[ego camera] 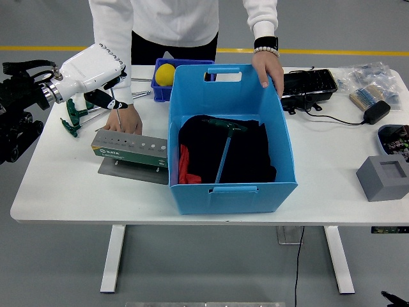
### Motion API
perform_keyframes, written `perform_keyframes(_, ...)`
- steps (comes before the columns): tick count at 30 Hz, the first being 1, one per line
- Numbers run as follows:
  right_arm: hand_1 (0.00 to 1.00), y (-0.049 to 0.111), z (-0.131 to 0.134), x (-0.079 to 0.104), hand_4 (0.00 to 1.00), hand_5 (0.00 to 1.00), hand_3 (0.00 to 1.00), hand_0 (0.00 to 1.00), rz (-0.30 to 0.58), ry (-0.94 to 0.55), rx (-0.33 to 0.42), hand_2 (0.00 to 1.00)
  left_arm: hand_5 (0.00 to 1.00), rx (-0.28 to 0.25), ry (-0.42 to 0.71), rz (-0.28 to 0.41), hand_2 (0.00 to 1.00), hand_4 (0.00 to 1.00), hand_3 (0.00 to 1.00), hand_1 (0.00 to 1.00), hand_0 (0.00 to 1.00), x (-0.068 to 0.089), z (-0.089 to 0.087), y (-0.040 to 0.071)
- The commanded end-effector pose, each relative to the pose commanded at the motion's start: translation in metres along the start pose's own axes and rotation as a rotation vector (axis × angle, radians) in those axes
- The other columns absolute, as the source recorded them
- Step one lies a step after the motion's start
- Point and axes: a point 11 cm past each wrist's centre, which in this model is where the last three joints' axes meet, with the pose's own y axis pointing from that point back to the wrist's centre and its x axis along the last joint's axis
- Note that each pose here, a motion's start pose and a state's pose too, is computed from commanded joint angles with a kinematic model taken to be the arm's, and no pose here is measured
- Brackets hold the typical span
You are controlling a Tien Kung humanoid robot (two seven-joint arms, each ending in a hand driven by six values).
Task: Lift tool from toolbox,place it in box,lift tool from toolbox,place it in box
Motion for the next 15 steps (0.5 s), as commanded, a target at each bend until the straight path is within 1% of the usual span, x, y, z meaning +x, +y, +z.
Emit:
perform_keyframes(1, 0.596, 0.000, 0.000, 0.000, 0.772, 0.656, 0.541, 0.616, 0.000, 0.000, 0.000, 0.668, 0.356, 0.003, 0.000, 0.008, 0.022, 0.890, 0.013, 0.002, 0.074, 0.001, -0.001, 0.000)
perform_keyframes(2, 0.596, 0.000, 0.000, 0.000, 0.773, 0.655, 0.541, 0.617, 0.000, 0.001, 0.000, 0.668, 0.369, 0.010, 0.000, 0.025, 0.002, 0.893, 0.009, 0.002, 0.051, 0.004, -0.002, -0.001)
perform_keyframes(7, 0.596, 0.000, 0.000, 0.000, 0.773, 0.655, 0.541, 0.617, 0.001, -0.001, 0.000, 0.668, 0.369, 0.028, 0.009, 0.079, 0.002, 0.893, 0.009, 0.002, 0.051, 0.015, -0.005, -0.002)
perform_keyframes(8, 0.596, 0.000, 0.000, 0.000, 0.774, 0.655, 0.541, 0.616, 0.001, -0.001, 0.000, 0.668, 0.356, 0.027, 0.012, 0.086, 0.002, 0.872, 0.003, 0.002, 0.047, 0.016, -0.004, -0.003)
perform_keyframes(12, 0.596, 0.000, 0.001, 0.000, 0.774, 0.655, 0.541, 0.616, 0.000, 0.001, -0.002, 0.668, 0.356, 0.009, 0.038, 0.126, 0.002, 0.872, 0.003, 0.002, 0.047, 0.027, 0.002, -0.008)
perform_keyframes(15, 0.598, 0.000, 0.003, 0.000, 0.774, 0.656, 0.541, 0.616, 0.000, 0.004, -0.005, 0.668, 0.364, -0.010, 0.088, 0.180, 0.002, 0.866, 0.003, 0.002, 0.048, 0.040, 0.011, -0.014)
